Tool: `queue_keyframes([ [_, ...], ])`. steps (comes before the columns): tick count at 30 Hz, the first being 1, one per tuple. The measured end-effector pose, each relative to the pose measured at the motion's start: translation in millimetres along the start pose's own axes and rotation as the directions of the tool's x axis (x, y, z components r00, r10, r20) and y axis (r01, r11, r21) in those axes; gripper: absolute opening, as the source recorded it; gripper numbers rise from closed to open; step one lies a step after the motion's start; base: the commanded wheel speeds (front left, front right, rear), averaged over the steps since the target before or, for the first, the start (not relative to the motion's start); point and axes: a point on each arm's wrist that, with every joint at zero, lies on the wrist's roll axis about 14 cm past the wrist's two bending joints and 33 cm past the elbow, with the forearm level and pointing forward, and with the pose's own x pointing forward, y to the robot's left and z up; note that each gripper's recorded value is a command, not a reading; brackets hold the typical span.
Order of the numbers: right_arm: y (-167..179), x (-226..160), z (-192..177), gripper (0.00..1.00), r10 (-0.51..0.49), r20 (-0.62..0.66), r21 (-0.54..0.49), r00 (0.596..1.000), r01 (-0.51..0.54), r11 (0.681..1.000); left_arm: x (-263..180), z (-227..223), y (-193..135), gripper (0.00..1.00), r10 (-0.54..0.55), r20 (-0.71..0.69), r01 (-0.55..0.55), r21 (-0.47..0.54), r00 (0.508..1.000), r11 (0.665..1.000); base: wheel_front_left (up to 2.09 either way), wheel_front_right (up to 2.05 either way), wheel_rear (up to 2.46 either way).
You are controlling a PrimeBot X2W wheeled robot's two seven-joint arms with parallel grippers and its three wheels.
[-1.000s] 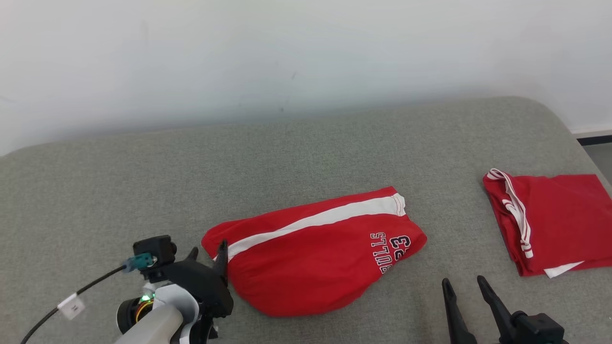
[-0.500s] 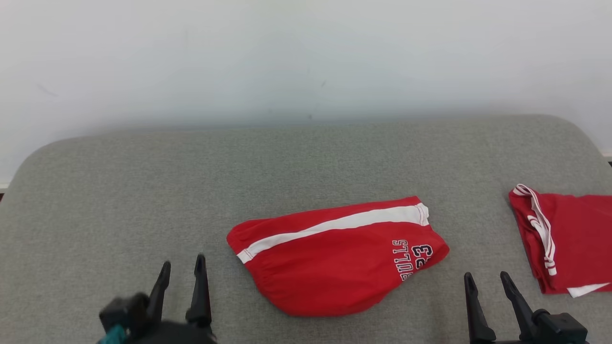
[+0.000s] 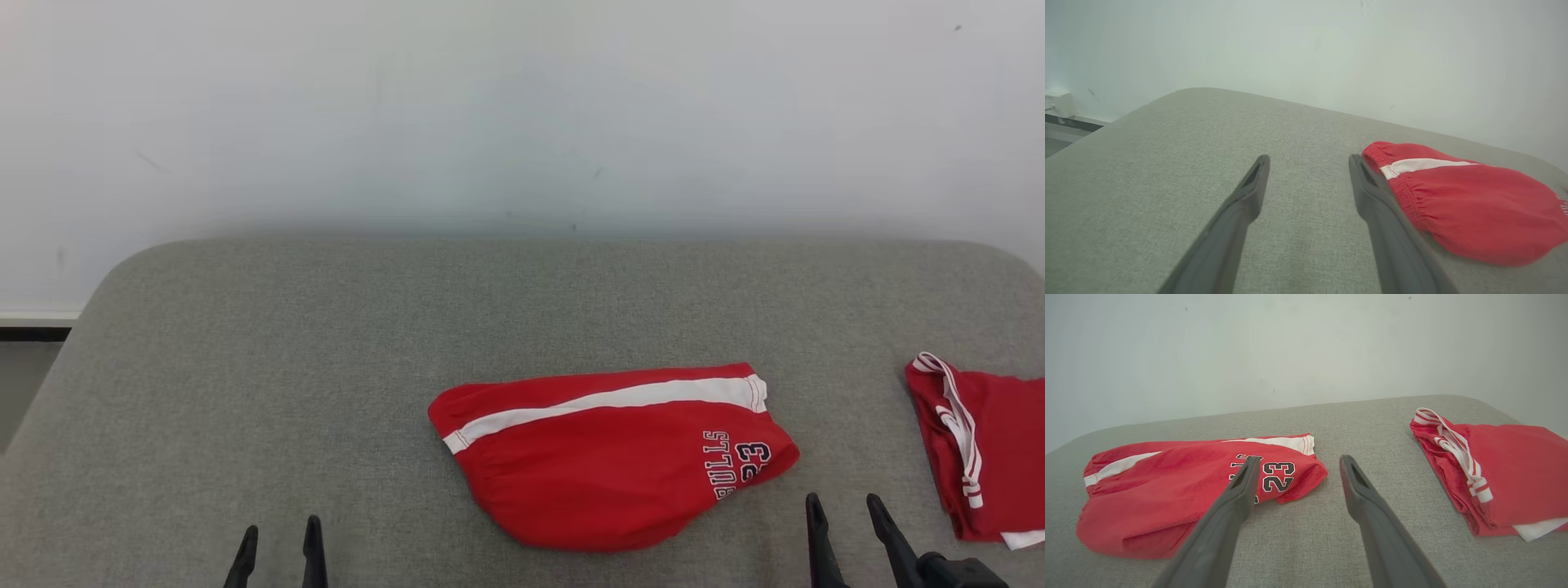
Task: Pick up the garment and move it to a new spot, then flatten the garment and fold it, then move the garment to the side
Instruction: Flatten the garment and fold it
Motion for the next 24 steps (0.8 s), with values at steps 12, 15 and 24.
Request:
queue_keyframes([
  [12, 7, -5, -13, 1.00, 0.020, -0.031, 0.002, 0.999, -0.020, 1.000, -11, 1, 17, 1.00, 0.018, 0.011, -0.019, 0.015, 1.000, 1.000, 0.00, 0.00, 0.00],
  [15, 8, -8, -16, 1.00, 0.022, -0.041, 0.004, 0.999, -0.022, 1.000, -11, -3, 16, 1.00, 0.014, 0.000, -0.014, 0.013, 1.000, 1.000, 0.00, 0.00, 0.00],
  [24, 9, -8, -20, 1.00, 0.026, -0.053, 0.010, 0.998, -0.025, 1.000, -9, -9, 13, 1.00, 0.000, -0.020, 0.000, 0.025, 1.000, 1.000, 0.00, 0.00, 0.00],
])
